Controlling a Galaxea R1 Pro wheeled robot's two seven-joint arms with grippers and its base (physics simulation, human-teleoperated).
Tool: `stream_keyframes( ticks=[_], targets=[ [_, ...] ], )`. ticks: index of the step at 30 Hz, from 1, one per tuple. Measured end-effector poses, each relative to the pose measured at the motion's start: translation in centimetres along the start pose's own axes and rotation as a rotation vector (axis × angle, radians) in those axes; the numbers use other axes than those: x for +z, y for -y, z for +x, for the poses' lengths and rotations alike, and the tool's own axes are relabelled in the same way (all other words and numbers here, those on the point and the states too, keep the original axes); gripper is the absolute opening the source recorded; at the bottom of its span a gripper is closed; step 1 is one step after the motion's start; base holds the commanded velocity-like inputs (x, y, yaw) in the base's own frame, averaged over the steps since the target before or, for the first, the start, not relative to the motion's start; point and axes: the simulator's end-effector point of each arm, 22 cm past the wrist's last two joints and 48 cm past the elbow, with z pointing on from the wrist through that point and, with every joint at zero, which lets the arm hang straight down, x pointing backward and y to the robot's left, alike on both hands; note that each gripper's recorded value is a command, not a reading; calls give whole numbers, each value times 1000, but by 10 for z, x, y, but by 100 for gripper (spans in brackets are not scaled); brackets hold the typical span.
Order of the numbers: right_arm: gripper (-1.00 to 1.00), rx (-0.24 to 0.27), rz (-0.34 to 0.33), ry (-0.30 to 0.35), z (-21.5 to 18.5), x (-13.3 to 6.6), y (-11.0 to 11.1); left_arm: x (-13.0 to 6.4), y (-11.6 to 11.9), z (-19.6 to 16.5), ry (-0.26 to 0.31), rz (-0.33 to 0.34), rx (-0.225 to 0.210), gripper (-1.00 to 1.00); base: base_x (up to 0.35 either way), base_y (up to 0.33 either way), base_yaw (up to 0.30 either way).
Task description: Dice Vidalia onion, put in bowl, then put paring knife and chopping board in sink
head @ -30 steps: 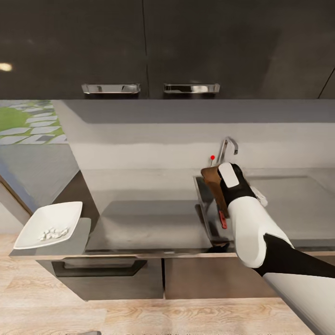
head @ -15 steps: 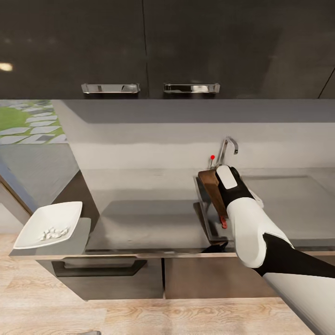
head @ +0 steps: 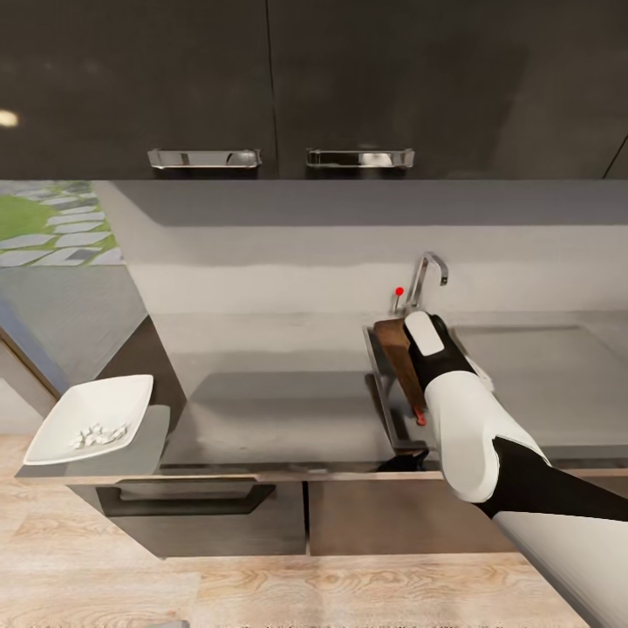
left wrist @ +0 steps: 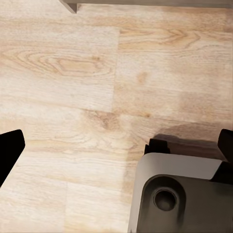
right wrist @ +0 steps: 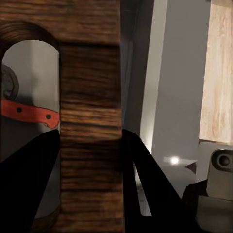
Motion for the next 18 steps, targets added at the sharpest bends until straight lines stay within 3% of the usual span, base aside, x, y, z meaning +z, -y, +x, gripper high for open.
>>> stream_keyframes(
  ticks=[13,18],
  targets=[
    [-100,-4,33,-6,12,15,2,3,-2,9,-21,-3,5,100,5,-2,0],
    [-100,-8,38,-7,14,19,1,3,-2,13,-29,-5,6,100,220,-147,0]
  ],
)
